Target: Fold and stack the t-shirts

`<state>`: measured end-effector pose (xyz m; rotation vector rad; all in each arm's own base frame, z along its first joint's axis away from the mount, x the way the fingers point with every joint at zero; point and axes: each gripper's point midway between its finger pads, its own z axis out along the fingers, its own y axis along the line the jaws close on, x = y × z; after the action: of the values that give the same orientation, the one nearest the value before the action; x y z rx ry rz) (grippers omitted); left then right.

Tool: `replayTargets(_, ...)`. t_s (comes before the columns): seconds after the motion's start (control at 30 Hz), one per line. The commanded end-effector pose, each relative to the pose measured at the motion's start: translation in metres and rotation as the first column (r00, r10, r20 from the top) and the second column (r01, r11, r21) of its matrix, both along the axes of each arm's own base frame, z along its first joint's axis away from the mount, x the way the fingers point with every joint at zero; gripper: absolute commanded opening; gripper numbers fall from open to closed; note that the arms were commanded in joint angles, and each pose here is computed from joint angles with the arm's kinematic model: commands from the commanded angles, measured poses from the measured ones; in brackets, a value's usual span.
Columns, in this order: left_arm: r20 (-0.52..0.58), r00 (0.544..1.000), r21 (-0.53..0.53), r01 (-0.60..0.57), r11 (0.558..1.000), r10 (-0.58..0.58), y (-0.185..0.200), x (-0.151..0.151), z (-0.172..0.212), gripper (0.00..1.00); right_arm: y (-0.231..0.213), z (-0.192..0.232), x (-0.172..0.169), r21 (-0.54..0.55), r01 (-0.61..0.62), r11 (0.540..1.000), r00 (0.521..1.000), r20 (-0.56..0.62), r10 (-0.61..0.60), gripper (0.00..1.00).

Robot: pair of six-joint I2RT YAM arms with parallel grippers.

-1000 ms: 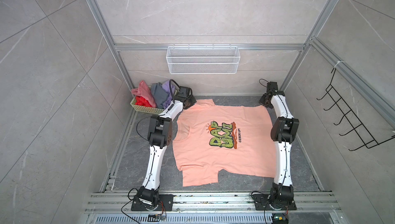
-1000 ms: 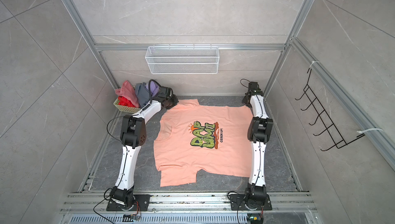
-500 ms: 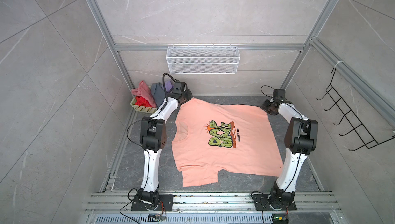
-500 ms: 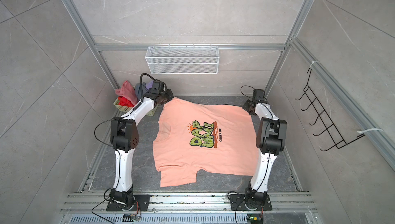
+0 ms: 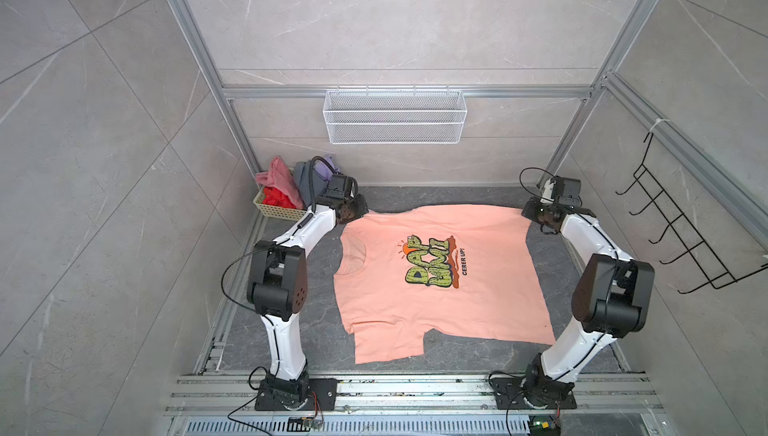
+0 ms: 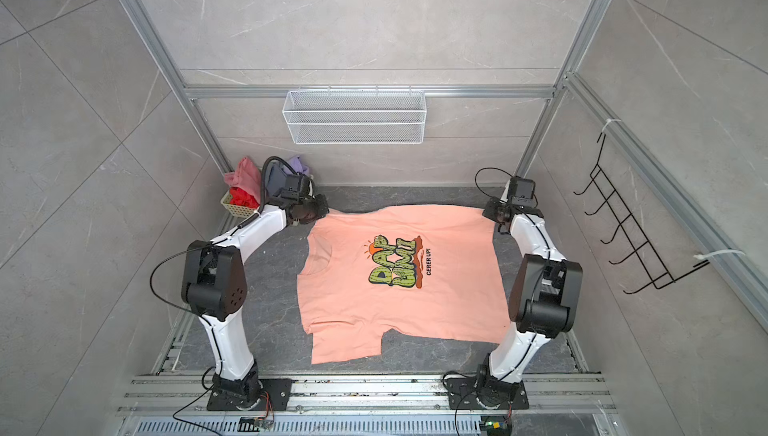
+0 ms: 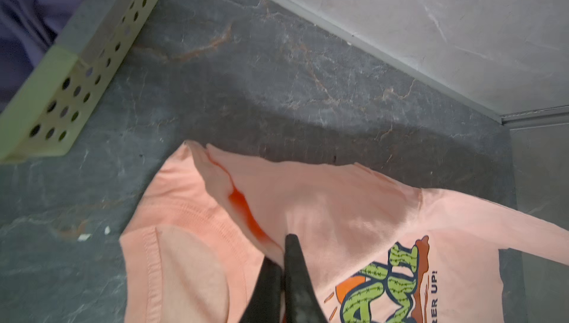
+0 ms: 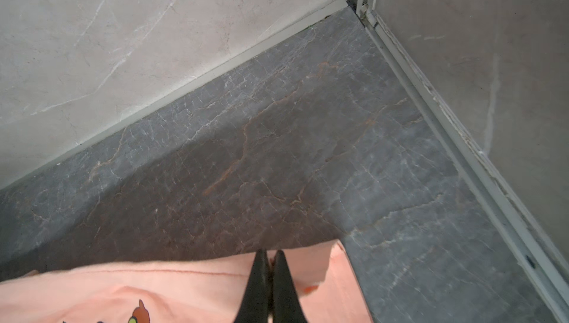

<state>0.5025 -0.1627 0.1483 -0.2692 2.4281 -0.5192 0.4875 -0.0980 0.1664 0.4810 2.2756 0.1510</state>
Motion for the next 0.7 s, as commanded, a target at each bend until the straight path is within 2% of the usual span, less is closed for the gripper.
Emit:
replayTargets(0.0,0.063,0.998,0.038,-0.026,0.999,0.023,0.017,-0.016,0.026,0.0,-0.001,0.002,-0.027,-0.046,-0.047,0.998,0.999,-0.019,0.046,0.0)
replayTargets(0.13,-0.01,0.999,0.056,-0.043,0.998,0.044,0.029,-0.053,0.013,0.02,0.002,-0.013,-0.071,-0.076,-0.058,0.995,0.995,-0.08,0.052,0.0)
replayTargets(0.17,-0.051,0.998,0.054,-0.028,0.998,0.03,0.029,-0.068,0.006,0.14,0.0,-0.016,-0.083,-0.089,-0.049,0.995,0.994,-0.104,0.039,0.13)
replayTargets(0.2,-0.086,0.996,0.056,-0.025,0.998,0.03,0.03,-0.08,0.0,0.26,-0.001,-0.016,-0.095,-0.101,-0.042,0.994,0.992,-0.126,0.029,0.21)
replayTargets(0.27,-0.129,0.99,0.09,-0.049,0.995,0.061,0.042,-0.106,-0.006,0.45,-0.006,-0.004,-0.118,-0.146,0.003,0.989,0.993,-0.115,-0.02,0.49)
replayTargets(0.3,-0.131,0.989,0.104,-0.061,0.993,0.074,0.047,-0.114,-0.006,0.52,-0.006,0.001,-0.126,-0.152,0.015,0.988,0.994,-0.102,-0.031,0.52)
replayTargets(0.37,-0.109,0.988,0.148,-0.094,0.984,0.111,0.061,-0.123,0.004,0.57,-0.008,0.013,-0.136,-0.141,0.058,0.988,0.994,-0.08,-0.07,0.53)
replayTargets(0.43,-0.087,0.989,0.175,-0.106,0.979,0.123,0.067,-0.121,0.014,0.63,-0.003,0.02,-0.136,-0.081,0.087,0.993,0.993,-0.072,-0.093,0.53)
replayTargets(0.53,-0.11,0.99,0.176,-0.065,0.982,0.085,0.059,-0.109,0.014,0.64,0.011,0.02,-0.127,0.056,0.1,0.993,0.994,-0.047,-0.097,0.53)
replayTargets(0.67,-0.17,0.985,0.147,-0.013,0.989,0.038,0.041,-0.088,-0.009,0.62,0.024,0.004,-0.118,0.208,0.129,0.97,0.992,-0.024,-0.126,0.53)
